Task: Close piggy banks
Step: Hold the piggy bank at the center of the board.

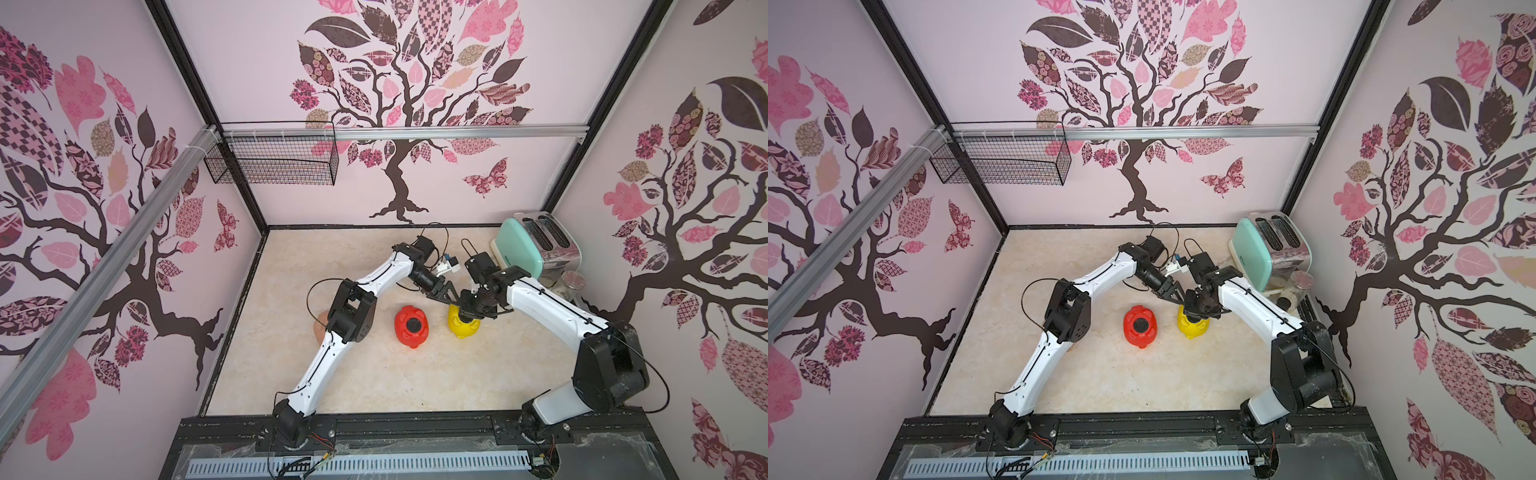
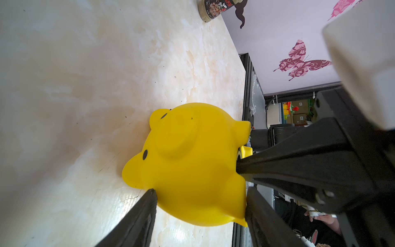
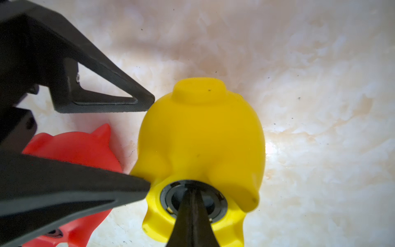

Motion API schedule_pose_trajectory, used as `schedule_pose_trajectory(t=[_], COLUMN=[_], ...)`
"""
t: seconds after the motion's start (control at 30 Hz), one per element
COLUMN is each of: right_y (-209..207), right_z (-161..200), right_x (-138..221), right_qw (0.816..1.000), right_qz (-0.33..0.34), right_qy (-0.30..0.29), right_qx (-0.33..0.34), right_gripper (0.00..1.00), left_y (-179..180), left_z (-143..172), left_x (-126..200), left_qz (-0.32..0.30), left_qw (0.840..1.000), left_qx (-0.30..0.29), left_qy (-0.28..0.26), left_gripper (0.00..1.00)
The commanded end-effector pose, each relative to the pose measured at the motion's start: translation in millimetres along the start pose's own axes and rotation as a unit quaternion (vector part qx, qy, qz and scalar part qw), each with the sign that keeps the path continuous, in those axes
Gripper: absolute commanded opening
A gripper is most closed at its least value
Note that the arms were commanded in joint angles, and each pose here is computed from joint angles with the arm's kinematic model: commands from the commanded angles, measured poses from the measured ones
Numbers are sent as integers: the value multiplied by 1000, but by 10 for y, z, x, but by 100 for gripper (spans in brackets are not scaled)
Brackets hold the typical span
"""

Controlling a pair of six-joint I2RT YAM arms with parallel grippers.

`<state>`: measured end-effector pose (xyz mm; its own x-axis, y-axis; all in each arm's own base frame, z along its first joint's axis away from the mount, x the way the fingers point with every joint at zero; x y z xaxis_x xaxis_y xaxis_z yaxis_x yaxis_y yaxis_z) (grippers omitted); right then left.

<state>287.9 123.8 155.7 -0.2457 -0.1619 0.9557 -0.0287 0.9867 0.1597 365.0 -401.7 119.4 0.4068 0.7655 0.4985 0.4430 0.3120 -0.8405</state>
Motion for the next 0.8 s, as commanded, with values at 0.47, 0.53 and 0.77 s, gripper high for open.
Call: schedule_pose_trajectory(t=[0.47, 0.53, 0.77], right_y=[-8, 15, -41], right_z=[-168, -201, -309], right_x=[441, 583, 1227], right_qw=[998, 997, 971], right_qz=[4, -1, 7], right_qy=[-57, -74, -230], right_qx=[2, 17, 62], right_gripper=[13, 14, 36], left_y=[470, 474, 461], left_z=[173, 173, 167], left_x=[-234, -230, -227], left_qz=[-72, -72, -71], left_qw=[996, 996, 996], left_qx=[34, 34, 33], left_qy=[34, 34, 33], left_gripper=[66, 66, 66])
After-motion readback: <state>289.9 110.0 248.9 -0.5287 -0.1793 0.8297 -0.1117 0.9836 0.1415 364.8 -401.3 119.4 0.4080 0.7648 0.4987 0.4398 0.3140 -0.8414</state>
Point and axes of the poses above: each gripper's point midway between its finger pads, its own x axis back along the fingers, its own y axis along the line the jaws close on, z = x × y, the point moved 5 cm from there along x, back along the fingers, and after that the axes turned 11 degrees about x, right-handed, at the moved point
